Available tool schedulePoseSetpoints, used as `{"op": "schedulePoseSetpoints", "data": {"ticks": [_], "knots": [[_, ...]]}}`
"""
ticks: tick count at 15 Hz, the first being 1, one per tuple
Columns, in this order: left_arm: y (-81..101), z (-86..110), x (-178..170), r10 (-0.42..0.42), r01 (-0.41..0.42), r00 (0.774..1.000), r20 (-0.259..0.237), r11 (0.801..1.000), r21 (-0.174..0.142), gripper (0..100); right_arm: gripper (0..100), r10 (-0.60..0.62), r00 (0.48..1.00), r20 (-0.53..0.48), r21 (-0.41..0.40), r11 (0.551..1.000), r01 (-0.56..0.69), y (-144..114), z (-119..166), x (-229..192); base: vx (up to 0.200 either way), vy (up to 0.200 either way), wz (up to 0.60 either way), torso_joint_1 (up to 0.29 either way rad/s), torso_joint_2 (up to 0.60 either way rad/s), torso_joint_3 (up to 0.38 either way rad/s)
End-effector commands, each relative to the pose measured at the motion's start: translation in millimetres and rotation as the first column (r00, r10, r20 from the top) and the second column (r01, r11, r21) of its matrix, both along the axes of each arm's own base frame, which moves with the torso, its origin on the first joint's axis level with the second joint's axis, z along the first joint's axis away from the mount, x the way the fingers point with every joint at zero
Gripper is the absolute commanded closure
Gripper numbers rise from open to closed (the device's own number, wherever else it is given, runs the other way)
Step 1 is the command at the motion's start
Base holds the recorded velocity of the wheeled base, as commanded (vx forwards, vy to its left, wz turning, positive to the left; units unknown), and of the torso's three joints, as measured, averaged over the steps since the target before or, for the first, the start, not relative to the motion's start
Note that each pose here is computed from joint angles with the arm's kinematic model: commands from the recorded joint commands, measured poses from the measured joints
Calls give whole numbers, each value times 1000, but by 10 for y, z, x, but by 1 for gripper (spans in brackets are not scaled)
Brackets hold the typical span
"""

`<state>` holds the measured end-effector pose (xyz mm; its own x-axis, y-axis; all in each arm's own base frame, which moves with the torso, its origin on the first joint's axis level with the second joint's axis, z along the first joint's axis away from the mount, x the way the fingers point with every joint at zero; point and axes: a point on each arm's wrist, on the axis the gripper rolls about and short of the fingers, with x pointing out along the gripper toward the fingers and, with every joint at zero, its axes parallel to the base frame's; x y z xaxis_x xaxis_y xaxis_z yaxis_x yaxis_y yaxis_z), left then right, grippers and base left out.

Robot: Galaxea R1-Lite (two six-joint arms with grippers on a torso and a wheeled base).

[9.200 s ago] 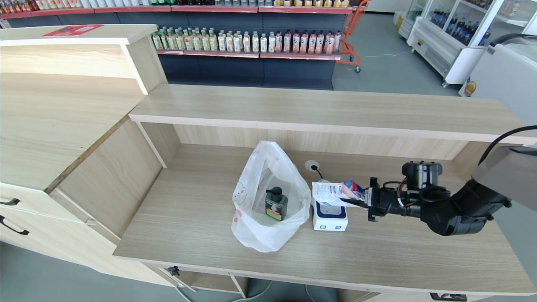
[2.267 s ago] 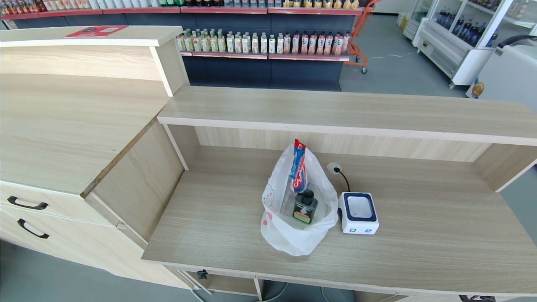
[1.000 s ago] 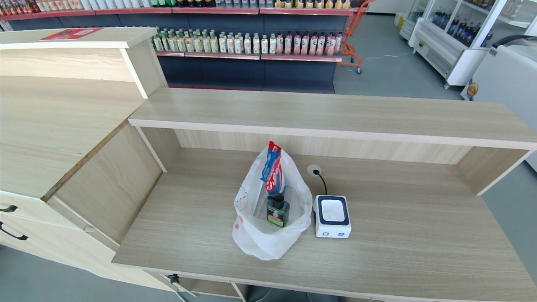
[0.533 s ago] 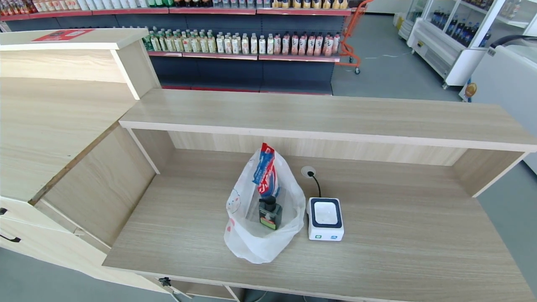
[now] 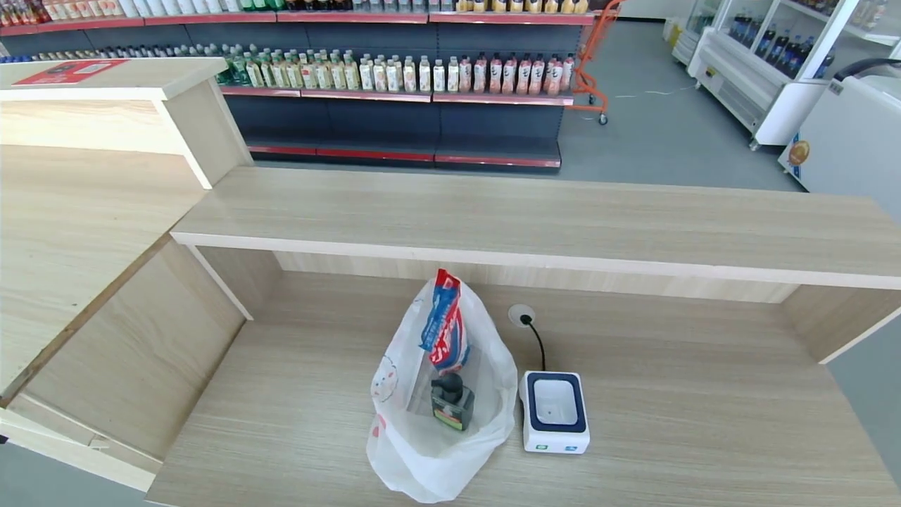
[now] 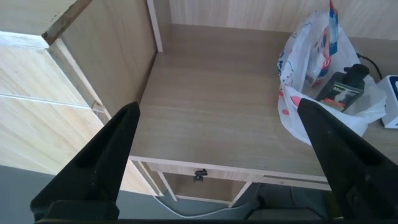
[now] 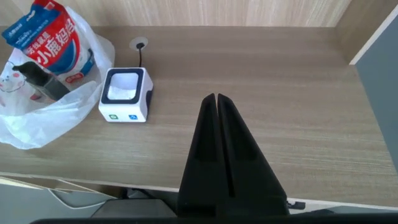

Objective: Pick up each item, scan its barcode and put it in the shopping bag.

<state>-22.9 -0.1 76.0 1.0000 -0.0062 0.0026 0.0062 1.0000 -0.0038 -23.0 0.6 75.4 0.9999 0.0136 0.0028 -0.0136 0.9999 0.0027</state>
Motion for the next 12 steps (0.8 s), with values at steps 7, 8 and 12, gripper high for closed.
{"op": "schedulePoseSetpoints", "data": {"ticks": [7,8,12], "knots": [[0,0,0,0,0,1000,1,1000,-1,0,100,0,1000,-1,0,1000,0,0,2,2,0,0,0,0,0,0],[0,0,0,0,0,1000,1,1000,-1,0,100,0,1000,-1,0,1000,0,0,2,2,0,0,0,0,0,0],[0,0,0,0,0,1000,1,1000,-1,0,100,0,1000,-3,3,1000,0,0,1,2,0,0,0,0,0,0]]}}
